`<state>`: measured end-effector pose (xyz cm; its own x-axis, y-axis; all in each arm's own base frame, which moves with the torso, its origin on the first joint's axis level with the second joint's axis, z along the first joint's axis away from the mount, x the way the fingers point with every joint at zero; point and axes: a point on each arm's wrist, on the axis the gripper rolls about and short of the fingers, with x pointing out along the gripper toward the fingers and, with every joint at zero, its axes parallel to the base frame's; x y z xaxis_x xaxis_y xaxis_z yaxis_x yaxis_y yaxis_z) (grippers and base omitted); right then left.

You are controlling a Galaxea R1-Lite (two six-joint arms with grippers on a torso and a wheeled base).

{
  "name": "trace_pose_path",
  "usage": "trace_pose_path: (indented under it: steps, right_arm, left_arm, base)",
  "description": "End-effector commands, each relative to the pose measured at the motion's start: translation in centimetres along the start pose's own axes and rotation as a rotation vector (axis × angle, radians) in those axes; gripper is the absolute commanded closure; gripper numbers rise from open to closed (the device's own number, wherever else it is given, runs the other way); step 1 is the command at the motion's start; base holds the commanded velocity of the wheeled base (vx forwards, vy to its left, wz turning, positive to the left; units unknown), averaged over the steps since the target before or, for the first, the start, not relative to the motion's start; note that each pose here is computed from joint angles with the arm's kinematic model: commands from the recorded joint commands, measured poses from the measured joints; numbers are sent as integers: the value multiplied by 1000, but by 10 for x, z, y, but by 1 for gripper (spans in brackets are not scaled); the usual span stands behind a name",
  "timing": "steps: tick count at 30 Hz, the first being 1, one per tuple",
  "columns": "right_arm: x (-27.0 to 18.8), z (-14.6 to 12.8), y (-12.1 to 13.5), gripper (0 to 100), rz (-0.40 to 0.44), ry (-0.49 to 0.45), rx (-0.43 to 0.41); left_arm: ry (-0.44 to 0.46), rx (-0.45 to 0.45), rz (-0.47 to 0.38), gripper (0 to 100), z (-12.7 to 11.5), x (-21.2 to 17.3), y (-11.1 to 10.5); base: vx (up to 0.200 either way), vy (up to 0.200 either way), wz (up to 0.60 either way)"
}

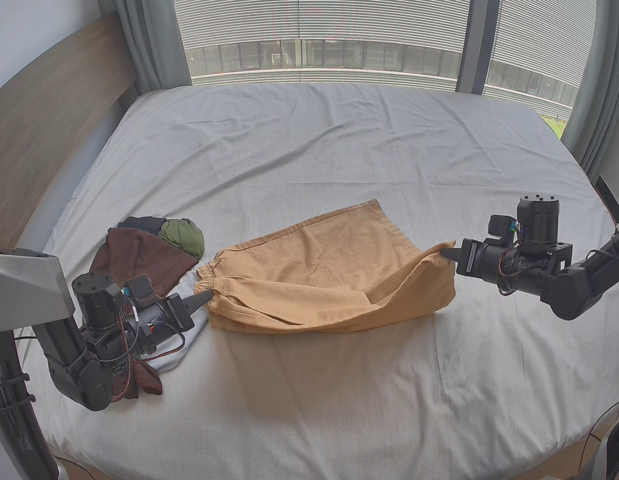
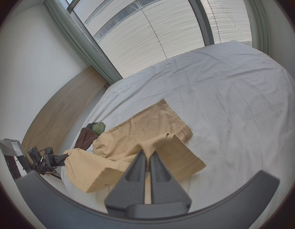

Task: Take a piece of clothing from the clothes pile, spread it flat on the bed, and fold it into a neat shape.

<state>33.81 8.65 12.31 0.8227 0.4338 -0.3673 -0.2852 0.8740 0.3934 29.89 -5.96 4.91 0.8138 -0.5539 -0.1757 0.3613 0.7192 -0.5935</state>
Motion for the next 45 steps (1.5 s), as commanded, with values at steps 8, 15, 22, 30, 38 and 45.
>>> trace_pose_path:
  steps: [8,15,22,30,38,45]
  right_arm:
    - [8,19,6,100,14,-40,-10]
    - [27,30,3,100,17,-56,-13]
    - [52,35,-2,100,20,-71,-16]
    - [72,43,-5,100,17,-69,-15]
    - [90,48,-8,100,14,-75,-16]
    - [103,54,-11,100,10,-85,-14]
  left_arm:
    - [-16,-8,-3,100,4,0,0]
    - [-21,-10,10,100,5,0,2]
    - [-45,-12,36,100,7,2,6]
    - [-85,-20,79,100,10,10,13]
    - [-82,-33,88,100,8,13,17]
    - [-107,-33,125,100,8,18,21]
  base:
    - [0,0,0]
    - [0,0,0]
    - [0,0,0]
    - [0,0,0]
    - [0,0,0]
    - [0,0,0]
